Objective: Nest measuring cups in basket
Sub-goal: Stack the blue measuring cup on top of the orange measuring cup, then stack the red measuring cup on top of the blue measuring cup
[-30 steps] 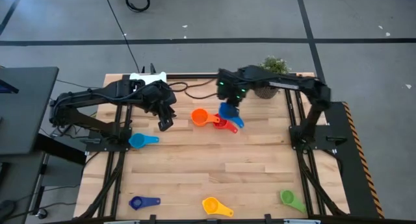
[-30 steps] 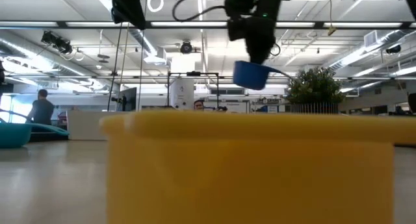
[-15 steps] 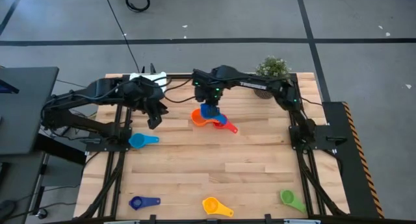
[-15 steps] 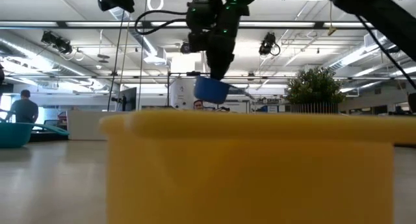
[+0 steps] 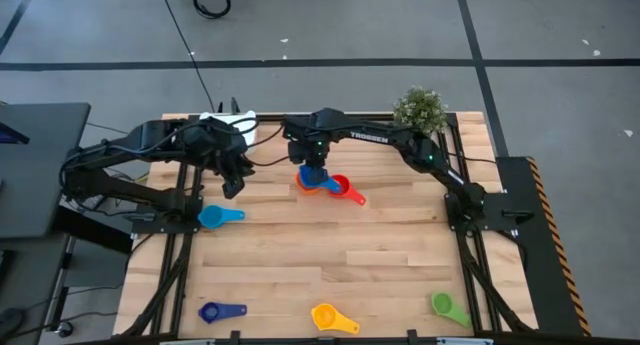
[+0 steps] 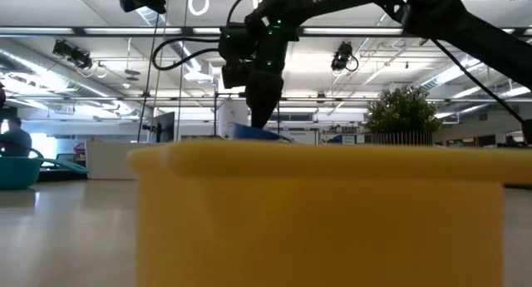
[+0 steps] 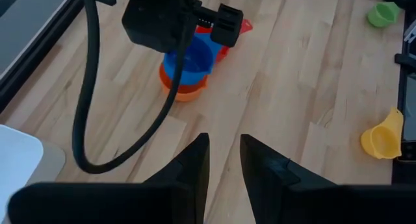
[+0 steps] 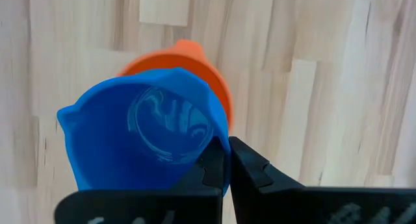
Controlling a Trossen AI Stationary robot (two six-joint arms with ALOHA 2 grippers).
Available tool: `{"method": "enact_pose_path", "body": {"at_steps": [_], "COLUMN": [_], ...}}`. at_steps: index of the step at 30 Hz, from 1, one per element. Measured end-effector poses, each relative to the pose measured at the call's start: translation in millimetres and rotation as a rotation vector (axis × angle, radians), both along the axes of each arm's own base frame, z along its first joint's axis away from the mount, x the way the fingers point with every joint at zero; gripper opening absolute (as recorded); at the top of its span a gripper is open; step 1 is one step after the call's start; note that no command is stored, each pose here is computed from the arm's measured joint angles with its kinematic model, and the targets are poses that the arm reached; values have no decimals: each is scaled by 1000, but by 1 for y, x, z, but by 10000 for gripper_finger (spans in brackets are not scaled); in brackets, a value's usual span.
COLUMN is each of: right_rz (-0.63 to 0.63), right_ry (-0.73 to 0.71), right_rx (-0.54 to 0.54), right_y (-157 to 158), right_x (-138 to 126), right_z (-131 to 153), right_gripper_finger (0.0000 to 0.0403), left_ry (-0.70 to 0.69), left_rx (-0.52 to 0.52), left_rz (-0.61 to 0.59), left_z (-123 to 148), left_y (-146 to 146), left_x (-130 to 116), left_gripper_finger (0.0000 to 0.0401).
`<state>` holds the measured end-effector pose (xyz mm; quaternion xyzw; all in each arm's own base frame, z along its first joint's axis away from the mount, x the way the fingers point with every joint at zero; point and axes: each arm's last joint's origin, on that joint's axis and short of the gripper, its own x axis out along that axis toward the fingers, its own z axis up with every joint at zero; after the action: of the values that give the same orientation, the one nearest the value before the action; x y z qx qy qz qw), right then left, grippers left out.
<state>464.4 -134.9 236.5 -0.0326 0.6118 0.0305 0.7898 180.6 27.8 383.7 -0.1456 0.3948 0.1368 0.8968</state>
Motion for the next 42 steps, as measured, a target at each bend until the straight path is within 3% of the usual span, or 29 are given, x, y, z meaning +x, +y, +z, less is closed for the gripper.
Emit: {"method": "enact_pose_path", "body": {"at_steps": [4,15,21,26,32,38,42], "right_rz": [52,68,78,-46,-295,-559,-612], "right_ry": [6,-14,-7,83,187,257,313], "right_rx": [-11,-29,-42,-98,60,140,196], "right_y": [0,1,5,5,-7,-22,-25], "right_x": [0,2,-3,-18,-35,-45,-49], "right_z": [-1,0,13,26,26,14,3], "right_gripper_finger": [16,100,112,111,111,107,107], "left_ry": [1,1,1,0,0,-1,-1], "left_rx": [2,3,2,3,0,-5,-5], "left_rz": [-2,-3,-3,-3,0,5,5], "left_z": [0,0,0,0,0,0,0], "left_y": [0,0,0,0,0,0,0], "left_x": [0,0,0,0,0,0,0], "left_gripper_finger": [94,94,94,94,94,94,94]}}
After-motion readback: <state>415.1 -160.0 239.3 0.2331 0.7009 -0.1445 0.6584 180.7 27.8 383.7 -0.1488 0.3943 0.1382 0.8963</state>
